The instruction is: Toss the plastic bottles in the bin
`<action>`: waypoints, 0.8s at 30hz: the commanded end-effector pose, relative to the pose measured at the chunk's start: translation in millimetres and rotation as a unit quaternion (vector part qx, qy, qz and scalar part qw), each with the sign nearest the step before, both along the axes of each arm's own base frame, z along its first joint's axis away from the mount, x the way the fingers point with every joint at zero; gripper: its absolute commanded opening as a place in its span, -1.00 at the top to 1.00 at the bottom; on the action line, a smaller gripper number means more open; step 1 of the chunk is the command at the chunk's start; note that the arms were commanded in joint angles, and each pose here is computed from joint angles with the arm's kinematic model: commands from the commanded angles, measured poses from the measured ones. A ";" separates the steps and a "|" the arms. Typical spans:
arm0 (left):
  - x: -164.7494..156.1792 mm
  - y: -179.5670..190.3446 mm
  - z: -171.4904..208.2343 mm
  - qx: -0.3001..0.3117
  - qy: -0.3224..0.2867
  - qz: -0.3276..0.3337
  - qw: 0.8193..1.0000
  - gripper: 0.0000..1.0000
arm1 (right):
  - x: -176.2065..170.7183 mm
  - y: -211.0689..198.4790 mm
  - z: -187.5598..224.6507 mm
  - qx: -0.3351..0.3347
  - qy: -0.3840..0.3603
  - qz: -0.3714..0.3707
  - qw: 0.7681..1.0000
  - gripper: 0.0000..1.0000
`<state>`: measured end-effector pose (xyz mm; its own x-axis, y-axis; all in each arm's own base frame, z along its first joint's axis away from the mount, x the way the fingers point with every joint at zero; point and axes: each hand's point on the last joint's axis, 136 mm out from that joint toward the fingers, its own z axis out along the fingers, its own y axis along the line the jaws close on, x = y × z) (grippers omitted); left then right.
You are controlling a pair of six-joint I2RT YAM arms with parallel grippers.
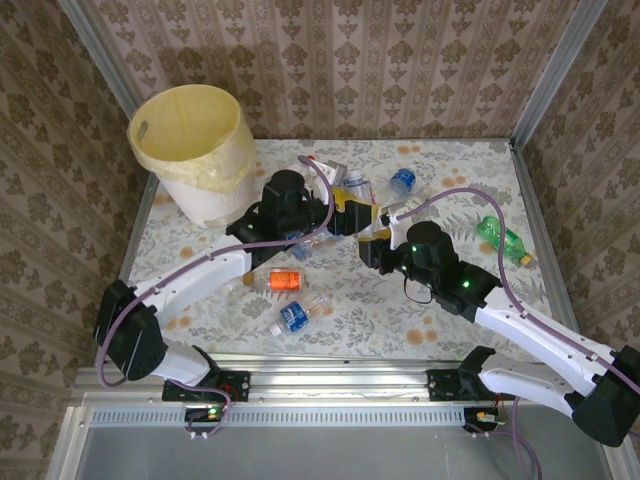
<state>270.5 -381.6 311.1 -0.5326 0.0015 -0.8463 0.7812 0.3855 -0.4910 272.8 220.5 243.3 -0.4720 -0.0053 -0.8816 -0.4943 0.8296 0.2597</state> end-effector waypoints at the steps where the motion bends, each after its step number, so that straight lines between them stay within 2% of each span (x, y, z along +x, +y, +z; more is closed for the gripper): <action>1: -0.4 -5.2 17.4 -0.021 -0.016 -0.011 1.000 -0.46 | 0.0 2.7 8.3 0.005 -0.021 0.005 1.000 0.15; 9: 2.6 1.2 17.2 -0.029 -0.017 -0.013 0.999 -0.01 | -0.9 5.1 -0.8 -0.005 -0.013 0.013 1.000 0.08; 12: 3.6 3.3 17.2 -0.026 -0.020 -0.010 0.999 0.07 | -3.1 7.3 -0.8 0.000 -0.016 0.022 1.000 -0.03; 19: 7.5 7.4 16.0 -0.028 -0.020 -0.003 0.999 0.27 | -4.2 9.2 -3.1 0.000 -0.014 0.029 0.999 -0.14; 24: 8.9 10.0 14.8 -0.027 -0.019 0.000 0.999 0.31 | -5.9 10.0 -4.0 0.002 -0.015 0.034 0.999 -0.39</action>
